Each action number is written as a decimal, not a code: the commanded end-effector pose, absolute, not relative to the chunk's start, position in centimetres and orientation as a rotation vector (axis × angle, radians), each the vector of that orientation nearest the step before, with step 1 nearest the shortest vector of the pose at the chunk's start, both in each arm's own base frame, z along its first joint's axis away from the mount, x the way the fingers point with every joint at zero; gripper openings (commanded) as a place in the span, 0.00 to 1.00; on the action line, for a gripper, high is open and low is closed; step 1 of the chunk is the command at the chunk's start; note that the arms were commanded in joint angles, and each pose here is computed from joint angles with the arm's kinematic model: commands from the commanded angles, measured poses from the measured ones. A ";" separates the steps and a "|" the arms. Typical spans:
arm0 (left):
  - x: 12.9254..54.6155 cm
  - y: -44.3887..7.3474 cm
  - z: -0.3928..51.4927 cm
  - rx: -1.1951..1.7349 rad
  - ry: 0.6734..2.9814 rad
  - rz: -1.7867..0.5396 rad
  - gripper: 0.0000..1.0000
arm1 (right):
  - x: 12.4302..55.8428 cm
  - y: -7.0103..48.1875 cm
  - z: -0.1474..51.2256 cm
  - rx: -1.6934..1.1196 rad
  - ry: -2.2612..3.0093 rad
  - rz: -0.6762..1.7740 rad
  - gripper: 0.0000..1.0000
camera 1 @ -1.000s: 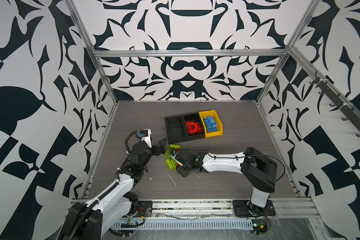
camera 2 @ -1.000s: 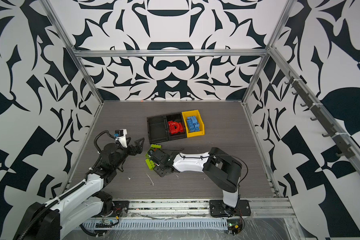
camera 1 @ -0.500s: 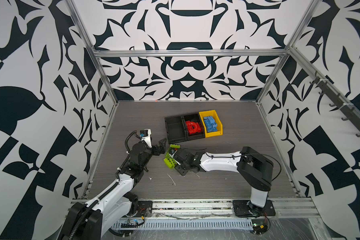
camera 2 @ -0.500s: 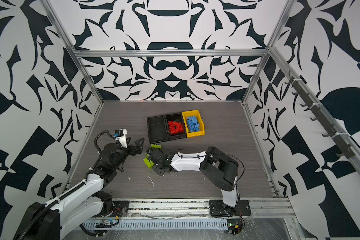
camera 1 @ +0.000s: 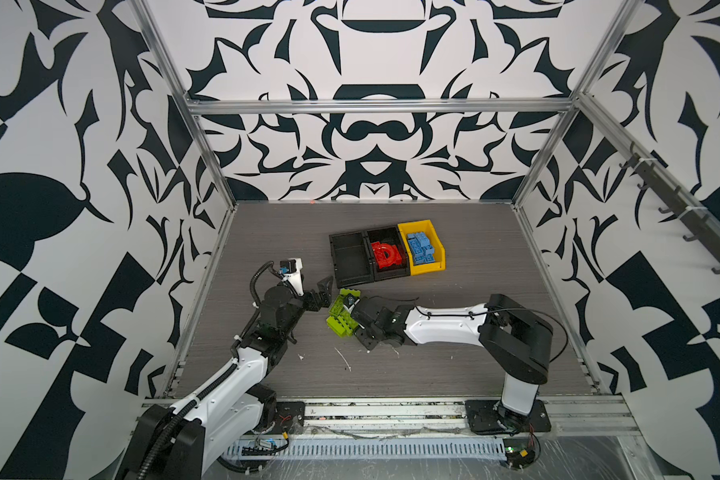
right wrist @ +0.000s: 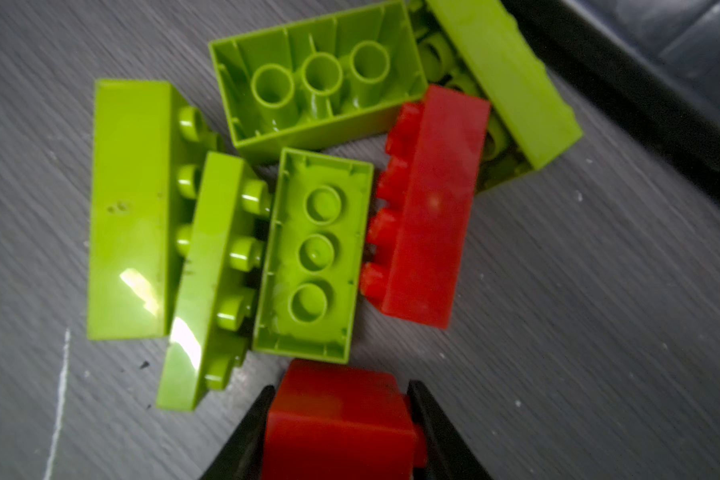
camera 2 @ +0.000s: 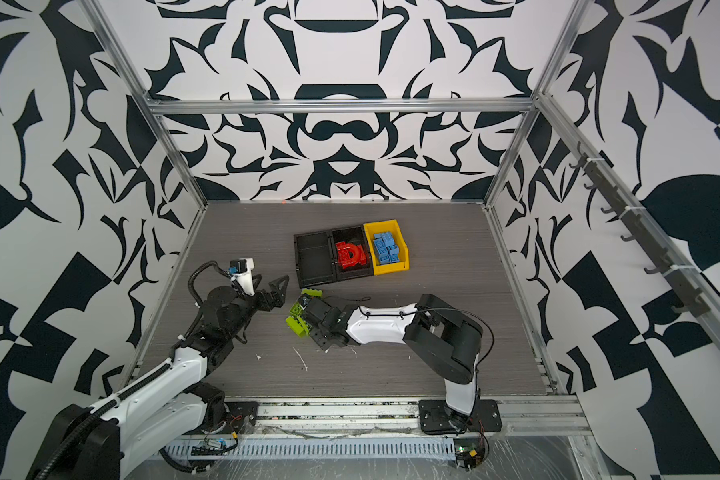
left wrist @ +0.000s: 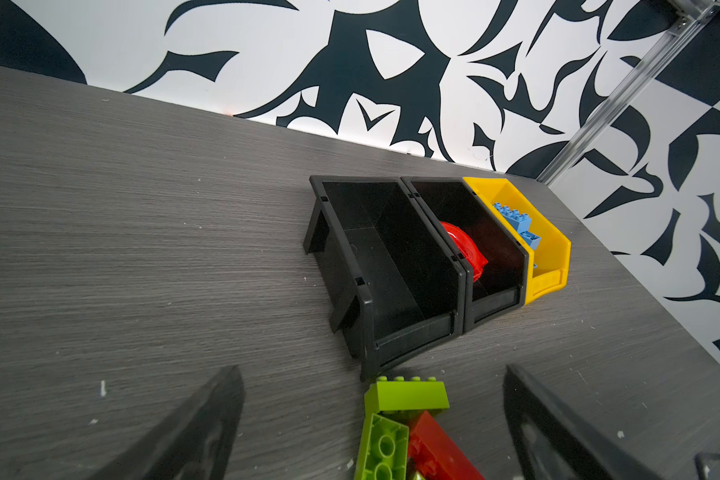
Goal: Sort the legos into containers by color
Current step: 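Carry the red 2x2 brick with the right gripper and release it into the black bin, then move the right gripper back to the pile above the last red 2x4 brick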
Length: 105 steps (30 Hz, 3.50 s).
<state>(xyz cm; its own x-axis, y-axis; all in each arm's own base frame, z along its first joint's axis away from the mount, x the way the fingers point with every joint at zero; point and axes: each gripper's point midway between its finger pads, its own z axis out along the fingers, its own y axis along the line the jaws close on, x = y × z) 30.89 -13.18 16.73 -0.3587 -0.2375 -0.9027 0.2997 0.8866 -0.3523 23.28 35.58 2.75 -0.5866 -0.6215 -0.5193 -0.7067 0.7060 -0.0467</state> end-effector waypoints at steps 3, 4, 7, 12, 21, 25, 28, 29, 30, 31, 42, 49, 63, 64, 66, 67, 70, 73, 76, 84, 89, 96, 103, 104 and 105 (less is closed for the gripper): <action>30.7 -12.8 16.5 0.036 1.856 -0.551 1.00 | 24.6 34.6 5.6 -0.935 2.362 0.237 0.41; 30.7 -12.8 16.5 0.036 1.855 -0.549 1.00 | 24.9 34.3 6.0 -0.922 2.356 0.245 0.41; 30.7 -12.8 16.5 0.037 1.854 -0.550 1.00 | 25.4 33.4 7.4 -0.895 2.359 0.304 0.41; 30.7 -12.9 16.4 0.034 1.858 -0.556 1.00 | 28.7 31.2 11.9 -0.809 2.298 0.349 0.41; 30.7 -12.8 16.6 0.034 1.850 -0.551 1.00 | 35.3 29.3 17.6 -0.728 2.214 0.380 0.40; 30.7 -12.8 16.7 0.033 1.848 -0.555 1.00 | 38.9 28.3 18.7 -0.662 2.211 0.350 0.40; 30.6 -12.9 16.6 0.035 1.852 -0.565 1.00 | 41.6 27.9 19.0 -0.618 2.211 0.346 0.40; 30.6 -13.0 16.7 0.036 1.848 -0.567 1.00 | 42.4 27.7 18.9 -0.607 2.217 0.335 0.40; 30.6 -13.0 16.7 0.035 1.848 -0.568 1.00 | 43.1 27.8 19.1 -0.598 2.214 0.334 0.40; 30.6 -12.9 16.7 0.035 1.848 -0.566 1.00 | 43.7 27.8 19.2 -0.589 2.211 0.334 0.40; 30.6 -12.8 16.7 0.032 1.846 -0.555 1.00 | 48.9 27.8 16.9 -0.540 2.251 0.300 0.40; 30.7 -12.8 16.6 0.032 1.850 -0.552 1.00 | 51.0 27.8 15.5 -0.512 2.272 0.285 0.43; 30.6 -13.0 16.5 0.041 1.850 -0.563 1.00 | 53.0 27.5 14.5 -0.491 2.301 0.251 0.60; 30.6 -13.0 16.5 0.040 1.849 -0.565 1.00 | 52.9 27.6 14.7 -0.494 2.299 0.258 0.61; 30.7 -13.0 16.4 0.041 1.851 -0.566 1.00 | 52.7 27.5 15.2 -0.494 2.294 0.262 0.63; 30.7 -13.0 16.5 0.041 1.849 -0.565 1.00 | 52.5 27.5 15.6 -0.494 2.290 0.266 0.63; 30.6 -13.0 16.5 0.041 1.850 -0.563 1.00 | 51.8 27.2 16.4 -0.498 2.287 0.275 0.64; 30.6 -12.8 16.6 0.035 1.844 -0.557 1.00 | 50.6 27.5 17.9 -0.503 2.265 0.321 0.64; 30.6 -12.7 16.7 0.031 1.836 -0.553 1.00 | 48.8 27.8 19.2 -0.513 2.243 0.350 0.64; 30.6 -12.6 16.7 0.028 1.836 -0.548 1.00 | 40.4 31.3 20.6 -0.620 2.184 0.409 0.64; 30.5 -12.6 16.8 0.030 1.832 -0.548 1.00 | 34.3 33.5 18.9 -0.639 2.159 0.429 0.64; 30.5 -12.5 16.7 0.024 1.834 -0.544 1.00 | 31.0 35.3 15.4 -0.671 2.236 0.458 0.63; 30.5 -12.4 16.8 0.022 1.831 -0.538 1.00 | 30.5 36.4 12.9 -0.693 2.298 0.463 0.61; 30.5 -12.4 16.7 0.022 1.831 -0.538 1.00 | 30.5 36.6 12.7 -0.696 2.301 0.461 0.61; 30.5 -12.4 16.7 0.022 1.832 -0.538 1.00 | 30.3 36.8 12.4 -0.703 2.307 0.463 0.61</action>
